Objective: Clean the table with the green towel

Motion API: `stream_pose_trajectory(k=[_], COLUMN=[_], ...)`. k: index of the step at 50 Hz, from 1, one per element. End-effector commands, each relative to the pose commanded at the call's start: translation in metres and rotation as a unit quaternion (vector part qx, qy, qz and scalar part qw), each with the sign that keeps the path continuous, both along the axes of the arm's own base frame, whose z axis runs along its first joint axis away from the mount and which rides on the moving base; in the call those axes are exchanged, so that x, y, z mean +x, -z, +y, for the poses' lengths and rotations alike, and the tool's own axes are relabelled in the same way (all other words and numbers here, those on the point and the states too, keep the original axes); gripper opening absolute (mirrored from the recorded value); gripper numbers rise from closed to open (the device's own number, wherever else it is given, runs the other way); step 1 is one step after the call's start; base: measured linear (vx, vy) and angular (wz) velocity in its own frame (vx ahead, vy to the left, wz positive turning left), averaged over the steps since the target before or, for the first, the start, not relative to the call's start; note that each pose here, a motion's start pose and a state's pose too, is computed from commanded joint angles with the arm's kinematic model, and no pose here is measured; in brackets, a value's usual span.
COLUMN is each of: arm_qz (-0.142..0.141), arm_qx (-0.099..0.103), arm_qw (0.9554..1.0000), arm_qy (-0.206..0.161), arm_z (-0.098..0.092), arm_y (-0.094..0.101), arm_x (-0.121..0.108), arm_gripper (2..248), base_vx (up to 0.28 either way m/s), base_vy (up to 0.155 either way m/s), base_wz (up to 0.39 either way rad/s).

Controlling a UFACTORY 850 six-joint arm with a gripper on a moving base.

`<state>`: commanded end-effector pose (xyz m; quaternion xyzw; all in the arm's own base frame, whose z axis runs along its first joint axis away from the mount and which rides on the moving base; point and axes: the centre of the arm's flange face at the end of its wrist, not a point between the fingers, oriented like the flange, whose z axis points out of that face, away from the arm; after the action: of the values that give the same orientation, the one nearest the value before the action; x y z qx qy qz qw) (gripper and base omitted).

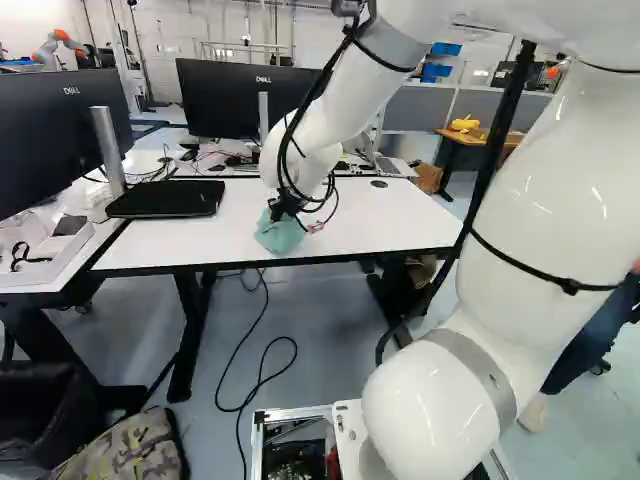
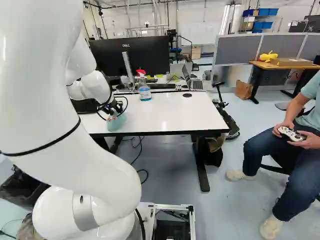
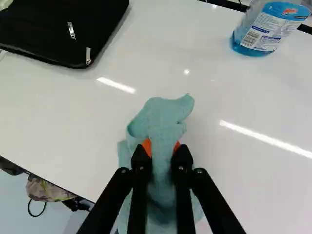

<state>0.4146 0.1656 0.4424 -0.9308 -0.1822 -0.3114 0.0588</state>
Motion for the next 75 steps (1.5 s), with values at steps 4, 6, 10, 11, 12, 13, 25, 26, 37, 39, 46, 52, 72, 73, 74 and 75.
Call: stream_pose_trajectory(k=[4, 6, 10, 11, 12, 13, 25, 26, 37, 39, 46, 52, 72, 73, 74, 75], arm_qz=[0.002, 0.003, 0.007, 0.009, 0.010, 0.012, 0.031, 0.033, 0.049, 0.051, 0.058, 0.059, 0.056, 0.056, 0.056, 0.056], arm_qx=[-0.001, -0.001, -0.003, -0.004, -0.004, -0.005, -0.013, -0.014, -0.020, -0.021, -0.024, -0.024, -0.023, -0.023, -0.023, -0.023], arm_qw=[1.0000, 1.0000, 1.0000, 1.0000, 0.9999, 0.9999, 0.9994, 0.9994, 0.9986, 0.9985, 0.9981, 0.9980, 0.9982, 0.9982, 0.9982, 0.9981], arm_qy=[0.000, 0.001, 0.001, 0.001, 0.001, 0.000, 0.000, -0.001, -0.002, -0.002, -0.002, -0.002, 0.002, 0.003, 0.005, 0.006], arm_z=[0.000, 0.000, 0.000, 0.000, 0.000, 0.000, 0.002, 0.002, 0.001, 0.000, -0.002, -0.004, -0.009, -0.010, -0.011, -0.012], arm_y=[-0.004, -0.006, -0.010, -0.011, -0.012, -0.012, -0.023, -0.024, -0.035, -0.037, -0.044, -0.050, -0.054, -0.054, -0.054, -0.054], arm_x=[0.000, 0.000, 0.001, 0.001, 0.001, 0.001, 0.002, 0.002, -0.003, -0.005, -0.011, -0.015, -0.017, -0.018, -0.018, -0.018], arm_gripper=[57, 57, 57, 57, 57, 57, 57, 57, 57, 57, 57, 57, 57, 57, 57, 57], base_vx=[0.000, 0.000, 0.000, 0.000, 0.000, 0.000, 0.000, 0.000, 0.000, 0.000, 0.000, 0.000, 0.000, 0.000, 0.000, 0.000], base_vy=[0.000, 0.000, 0.000, 0.000, 0.000, 0.000, 0.000, 0.000, 0.000, 0.000, 0.000, 0.000, 0.000, 0.000, 0.000, 0.000], base_wz=[0.000, 0.000, 0.000, 0.000, 0.000, 0.000, 0.000, 0.000, 0.000, 0.000, 0.000, 0.000, 0.000, 0.000, 0.000, 0.000])
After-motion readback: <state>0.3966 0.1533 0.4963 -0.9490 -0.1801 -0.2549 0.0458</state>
